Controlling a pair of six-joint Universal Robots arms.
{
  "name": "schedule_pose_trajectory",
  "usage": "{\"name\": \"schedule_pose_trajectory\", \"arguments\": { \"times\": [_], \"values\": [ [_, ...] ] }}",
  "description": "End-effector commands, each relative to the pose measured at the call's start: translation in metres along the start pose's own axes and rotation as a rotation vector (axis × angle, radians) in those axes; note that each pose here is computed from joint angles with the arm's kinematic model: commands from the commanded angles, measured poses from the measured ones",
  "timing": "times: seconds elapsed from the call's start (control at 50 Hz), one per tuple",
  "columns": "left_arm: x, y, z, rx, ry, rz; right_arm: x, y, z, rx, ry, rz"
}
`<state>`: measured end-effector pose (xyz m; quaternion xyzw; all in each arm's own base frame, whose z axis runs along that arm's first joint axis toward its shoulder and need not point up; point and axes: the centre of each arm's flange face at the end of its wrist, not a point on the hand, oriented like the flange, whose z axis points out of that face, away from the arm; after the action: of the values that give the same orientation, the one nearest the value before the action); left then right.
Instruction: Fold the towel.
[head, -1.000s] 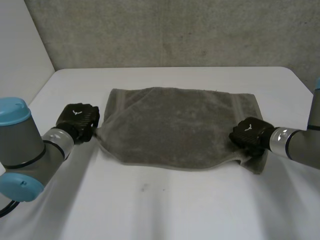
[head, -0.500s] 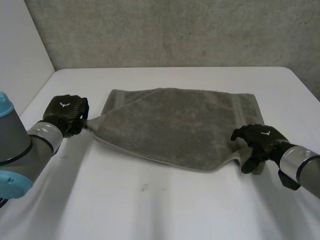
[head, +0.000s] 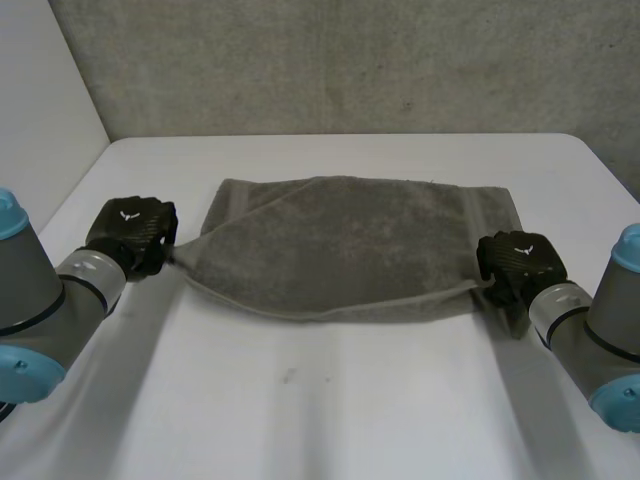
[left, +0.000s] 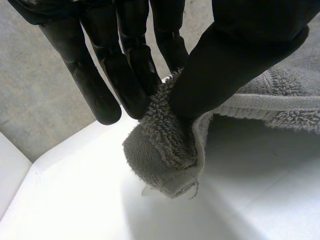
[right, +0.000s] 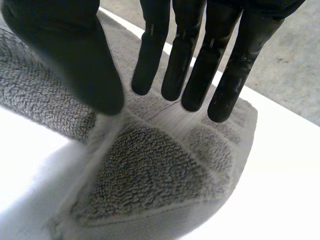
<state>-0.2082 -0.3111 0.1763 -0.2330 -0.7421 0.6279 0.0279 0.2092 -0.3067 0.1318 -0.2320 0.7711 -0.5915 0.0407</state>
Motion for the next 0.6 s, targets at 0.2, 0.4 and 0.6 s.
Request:
{"name": "schedule_pose_trajectory", "arguments": {
  "times": [0.2, 0.4, 0.6],
  "values": [
    [0.006, 0.001, -0.017, -0.06, 0.025, 0.007, 0.004, -0.006, -0.019, -0.135, -0.045, -0.162],
    [-0.002, -0.009, -0.063, -0.27, 0.073, 0.108, 0.031, -0.019, -0.057, -0.386, -0.134, -0.438],
    [-0.001, -0.018, -0.114, -0.398, 0.146, 0.264, 0.04, -0.039, -0.113, -0.504, -0.236, -0.612]
  ]
}}
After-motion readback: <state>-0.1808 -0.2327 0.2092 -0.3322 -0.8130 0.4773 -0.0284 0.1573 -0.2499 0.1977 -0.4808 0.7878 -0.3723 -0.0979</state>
